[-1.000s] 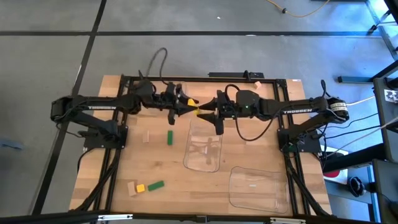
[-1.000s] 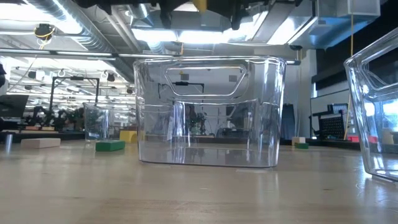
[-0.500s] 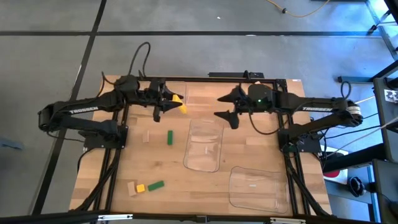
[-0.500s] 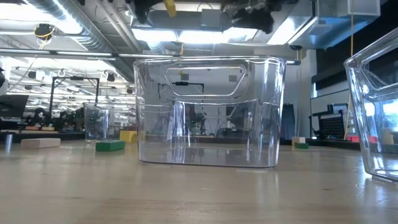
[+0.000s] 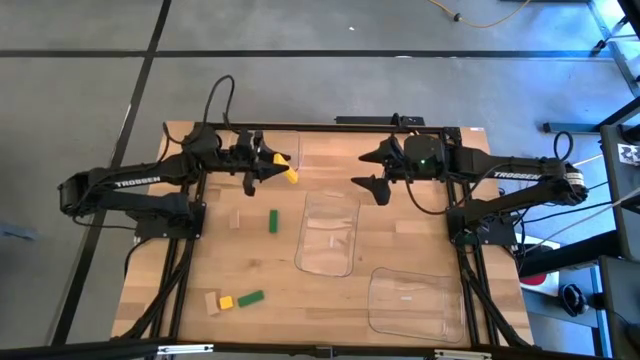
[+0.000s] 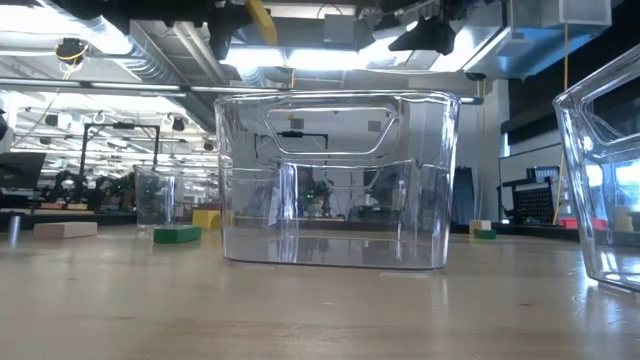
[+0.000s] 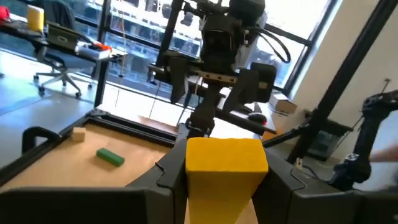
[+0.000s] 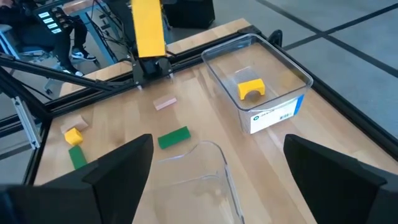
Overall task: Sort & place blocks by color
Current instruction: Put the top yellow block into the top transparent bin
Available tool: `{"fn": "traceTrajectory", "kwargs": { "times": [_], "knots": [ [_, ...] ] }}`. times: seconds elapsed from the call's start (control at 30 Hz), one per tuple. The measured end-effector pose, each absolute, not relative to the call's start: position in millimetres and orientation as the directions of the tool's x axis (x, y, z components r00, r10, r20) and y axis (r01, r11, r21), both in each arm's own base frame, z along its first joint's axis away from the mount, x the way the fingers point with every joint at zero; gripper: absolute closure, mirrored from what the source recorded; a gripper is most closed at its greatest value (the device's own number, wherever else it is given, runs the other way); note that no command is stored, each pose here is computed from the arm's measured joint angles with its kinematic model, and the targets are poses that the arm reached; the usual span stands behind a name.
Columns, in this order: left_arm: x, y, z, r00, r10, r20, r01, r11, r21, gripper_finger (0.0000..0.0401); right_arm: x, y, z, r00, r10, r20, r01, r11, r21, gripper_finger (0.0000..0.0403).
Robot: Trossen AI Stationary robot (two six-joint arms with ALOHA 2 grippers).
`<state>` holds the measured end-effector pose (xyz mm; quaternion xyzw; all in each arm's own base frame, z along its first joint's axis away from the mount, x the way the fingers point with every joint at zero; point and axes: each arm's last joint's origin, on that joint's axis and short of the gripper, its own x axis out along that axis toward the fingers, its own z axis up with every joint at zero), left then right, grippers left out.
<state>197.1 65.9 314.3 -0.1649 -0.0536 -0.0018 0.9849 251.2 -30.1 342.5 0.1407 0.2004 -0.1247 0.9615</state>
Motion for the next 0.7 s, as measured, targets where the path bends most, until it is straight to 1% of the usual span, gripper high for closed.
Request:
{"fn": "traceTrajectory", "kwargs": {
  "times": [0.07, 0.13, 0.23, 0.33, 0.4, 0.5, 0.6, 0.7],
  "knots": [
    [197, 68, 317, 0.996, 0.029, 0.086, 0.001, 0.942, -0.334, 0.0284, 251, -30, 343, 0.889, -0.184, -0.420, 0.297, 0.929, 0.222, 0.0041],
    [197, 76, 323, 0.998, 0.064, 0.030, -0.050, 0.943, -0.328, 0.0284, 251, -30, 343, 0.889, -0.184, -0.419, 0.297, 0.929, 0.221, 0.0041],
    [198, 96, 328, 0.976, 0.146, -0.159, -0.191, 0.928, -0.321, 0.0284, 251, -30, 343, 0.887, -0.196, -0.418, 0.310, 0.924, 0.225, 0.0041],
    [199, 122, 330, 0.911, 0.216, -0.352, -0.322, 0.904, -0.279, 0.0284, 251, -30, 343, 0.886, -0.199, -0.418, 0.318, 0.918, 0.238, 0.0041],
    [201, 141, 326, 0.844, 0.245, -0.478, -0.394, 0.888, -0.239, 0.0284, 251, -31, 343, 0.884, -0.212, -0.418, 0.330, 0.915, 0.234, 0.0041],
    [203, 169, 305, 0.706, 0.263, -0.657, -0.485, 0.856, -0.179, 0.0284, 251, -31, 343, 0.879, -0.234, -0.416, 0.349, 0.910, 0.225, 0.0041],
    [204, 189, 280, 0.568, 0.282, -0.773, -0.549, 0.830, -0.100, 0.0284, 251, -32, 343, 0.877, -0.240, -0.416, 0.354, 0.908, 0.223, 0.0041],
    [201, 199, 253, 0.395, 0.254, -0.883, -0.583, 0.812, -0.027, 0.0284, 251, -32, 343, 0.872, -0.261, -0.415, 0.379, 0.896, 0.233, 0.0041]
  ]
}}
